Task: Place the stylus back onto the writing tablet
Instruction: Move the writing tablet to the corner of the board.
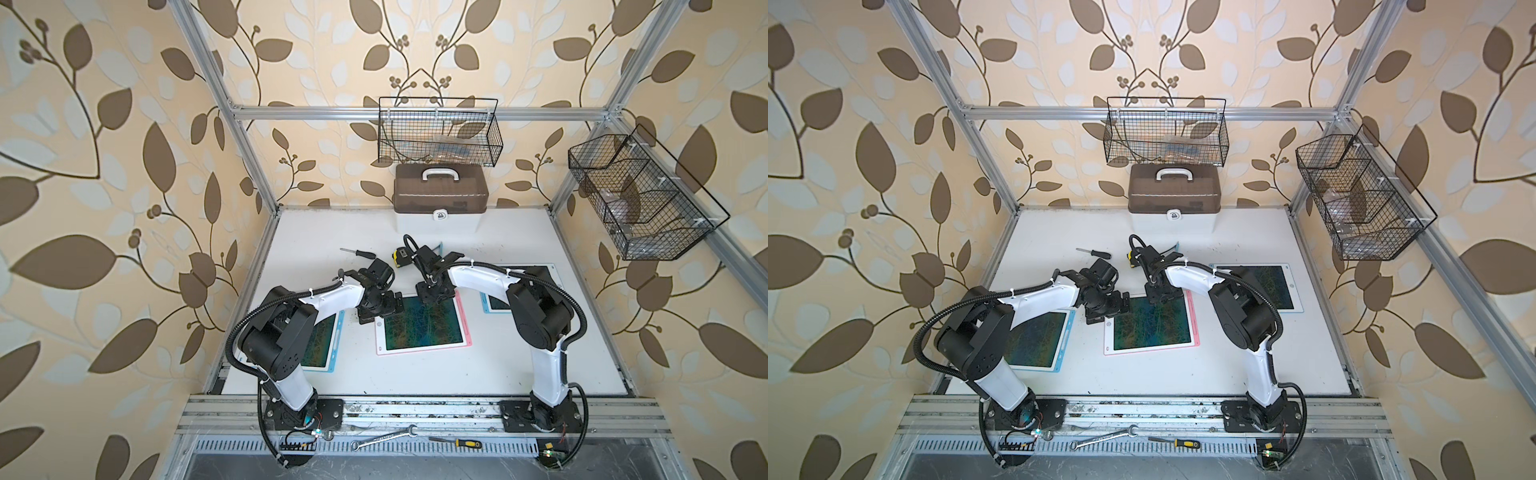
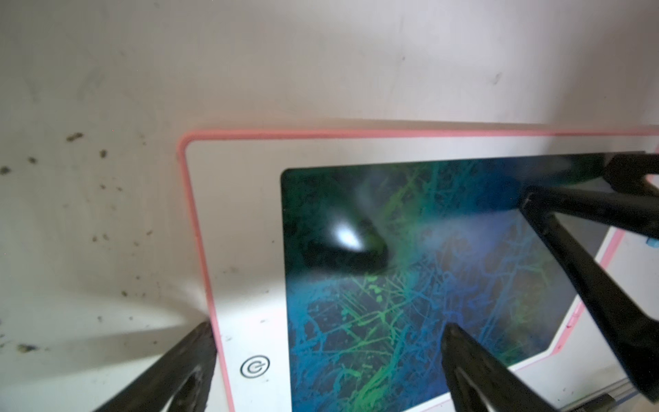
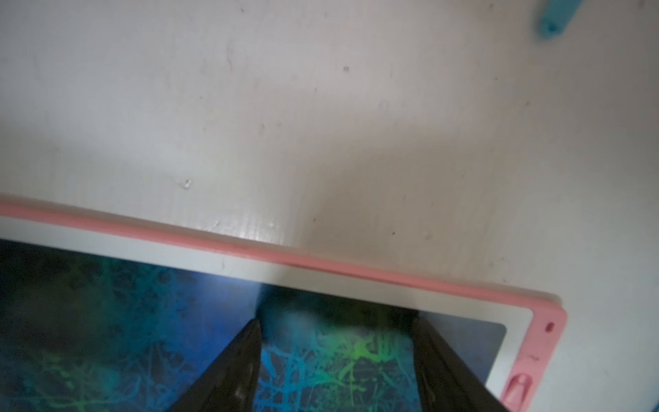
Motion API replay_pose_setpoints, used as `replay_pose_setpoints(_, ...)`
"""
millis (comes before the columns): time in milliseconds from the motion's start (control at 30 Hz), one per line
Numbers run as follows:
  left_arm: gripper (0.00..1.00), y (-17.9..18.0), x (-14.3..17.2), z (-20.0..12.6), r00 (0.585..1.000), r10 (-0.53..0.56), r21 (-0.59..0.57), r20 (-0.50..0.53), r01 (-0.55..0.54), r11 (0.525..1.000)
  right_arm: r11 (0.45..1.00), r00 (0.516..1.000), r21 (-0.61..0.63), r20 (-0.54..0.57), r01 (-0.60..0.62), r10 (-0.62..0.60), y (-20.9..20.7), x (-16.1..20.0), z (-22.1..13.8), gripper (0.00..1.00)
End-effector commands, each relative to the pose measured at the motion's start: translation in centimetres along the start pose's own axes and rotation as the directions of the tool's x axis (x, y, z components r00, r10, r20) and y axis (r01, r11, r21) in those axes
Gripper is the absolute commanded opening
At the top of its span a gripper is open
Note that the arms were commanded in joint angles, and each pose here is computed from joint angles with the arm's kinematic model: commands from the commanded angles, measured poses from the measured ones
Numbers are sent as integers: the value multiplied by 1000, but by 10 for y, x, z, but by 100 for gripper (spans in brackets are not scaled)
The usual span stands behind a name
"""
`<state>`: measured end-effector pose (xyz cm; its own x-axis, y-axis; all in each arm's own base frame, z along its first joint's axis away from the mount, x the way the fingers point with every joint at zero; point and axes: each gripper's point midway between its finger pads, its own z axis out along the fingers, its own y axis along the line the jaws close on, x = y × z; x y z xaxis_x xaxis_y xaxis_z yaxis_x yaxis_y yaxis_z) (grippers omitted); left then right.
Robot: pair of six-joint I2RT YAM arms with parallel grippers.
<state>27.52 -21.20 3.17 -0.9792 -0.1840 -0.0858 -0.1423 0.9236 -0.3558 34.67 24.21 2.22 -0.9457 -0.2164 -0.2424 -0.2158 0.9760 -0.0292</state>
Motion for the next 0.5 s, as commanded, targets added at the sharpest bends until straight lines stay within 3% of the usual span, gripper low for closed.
replay_pose_setpoints(0,99,29,55,21,978,-33,-77,-206,17,997,1000,999,19,-49,-1,2,-5,23,3,66)
replay_pose_setpoints(233,99,25,61,24,977,-17,-73,-214,1,997,1000,999,19,-32,-10,11,-8,26,-5,65)
replay_pose_setpoints(467,99,31,64,26,977,-30,-92,-211,11,996,1000,999,-14,38,-16,16,3,-13,-25,66)
